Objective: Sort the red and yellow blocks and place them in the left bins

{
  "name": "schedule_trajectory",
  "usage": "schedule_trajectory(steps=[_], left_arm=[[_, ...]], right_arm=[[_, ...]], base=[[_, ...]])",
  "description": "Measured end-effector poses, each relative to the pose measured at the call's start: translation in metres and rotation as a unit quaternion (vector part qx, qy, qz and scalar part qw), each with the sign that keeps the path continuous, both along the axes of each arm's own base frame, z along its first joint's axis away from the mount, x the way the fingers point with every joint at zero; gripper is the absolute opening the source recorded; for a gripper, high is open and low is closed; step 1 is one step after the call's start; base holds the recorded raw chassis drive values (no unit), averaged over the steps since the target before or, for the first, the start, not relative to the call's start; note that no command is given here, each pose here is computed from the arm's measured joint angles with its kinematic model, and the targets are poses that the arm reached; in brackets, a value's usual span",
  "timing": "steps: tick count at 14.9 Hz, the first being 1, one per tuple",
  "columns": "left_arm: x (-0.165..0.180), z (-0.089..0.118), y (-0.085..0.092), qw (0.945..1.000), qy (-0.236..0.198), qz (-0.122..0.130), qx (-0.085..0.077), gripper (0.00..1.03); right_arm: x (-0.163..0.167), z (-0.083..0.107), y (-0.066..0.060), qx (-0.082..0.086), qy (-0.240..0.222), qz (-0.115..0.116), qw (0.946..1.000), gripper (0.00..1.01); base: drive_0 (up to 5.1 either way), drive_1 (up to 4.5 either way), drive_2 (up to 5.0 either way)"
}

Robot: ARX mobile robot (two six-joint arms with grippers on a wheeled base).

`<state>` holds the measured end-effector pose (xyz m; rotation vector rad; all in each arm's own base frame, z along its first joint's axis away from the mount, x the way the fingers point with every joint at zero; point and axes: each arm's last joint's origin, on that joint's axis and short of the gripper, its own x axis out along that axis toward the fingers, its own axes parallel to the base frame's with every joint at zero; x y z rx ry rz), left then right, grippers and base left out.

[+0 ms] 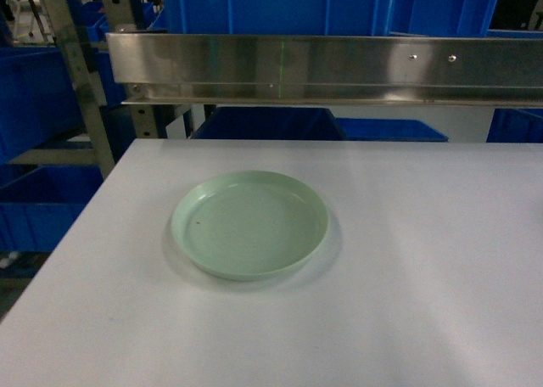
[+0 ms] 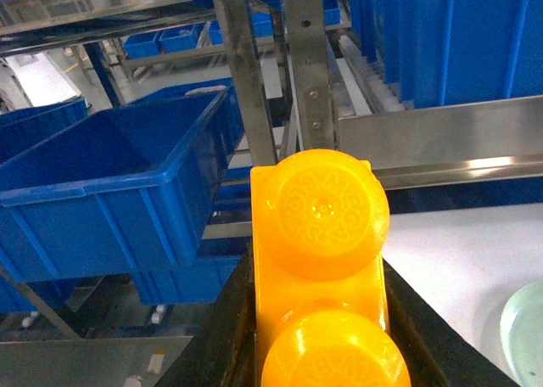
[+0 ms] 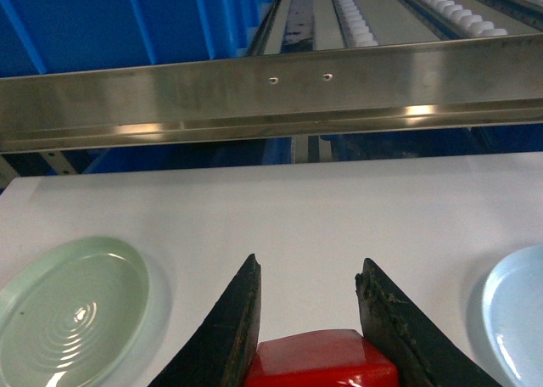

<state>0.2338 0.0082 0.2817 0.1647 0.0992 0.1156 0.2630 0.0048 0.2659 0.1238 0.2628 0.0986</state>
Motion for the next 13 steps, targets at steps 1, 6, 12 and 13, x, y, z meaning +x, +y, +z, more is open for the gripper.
schedule_trajectory(steps=[1,6,12,13], left_arm=[[0.0000,-0.0001,0.0002,1.0000,0.000,0.002,0.000,0.27],[-0.0001,-0.0005,-0.0001,1.0000,0.002,0.000,0.000,0.27],[-0.0001,-0.0001,0.0002,1.0000,-0.001,0.001,0.000,0.27],[-0.0002,-0.0007,0.0002,1.0000,0.002,0.001,0.000,0.27]], right_arm=[[0.0002,-0.0005,0.0001,0.000,0.000,0.001,1.0000,0.28],[0.0002,-0.0007,0.0001,0.000,0.001,0.000,1.0000,0.28],[0.0001,-0.0008,0.0001,0.000,0.001,0.001,1.0000,0.28],[0.0001,-0.0011,0.0001,0.000,0.003,0.001,1.0000,0.28]], base=[[-4.9,2.47,2.5],[-4.9,2.47,2.5],[-5.0,1.76,2.9],[-5.0,1.04,3.4]])
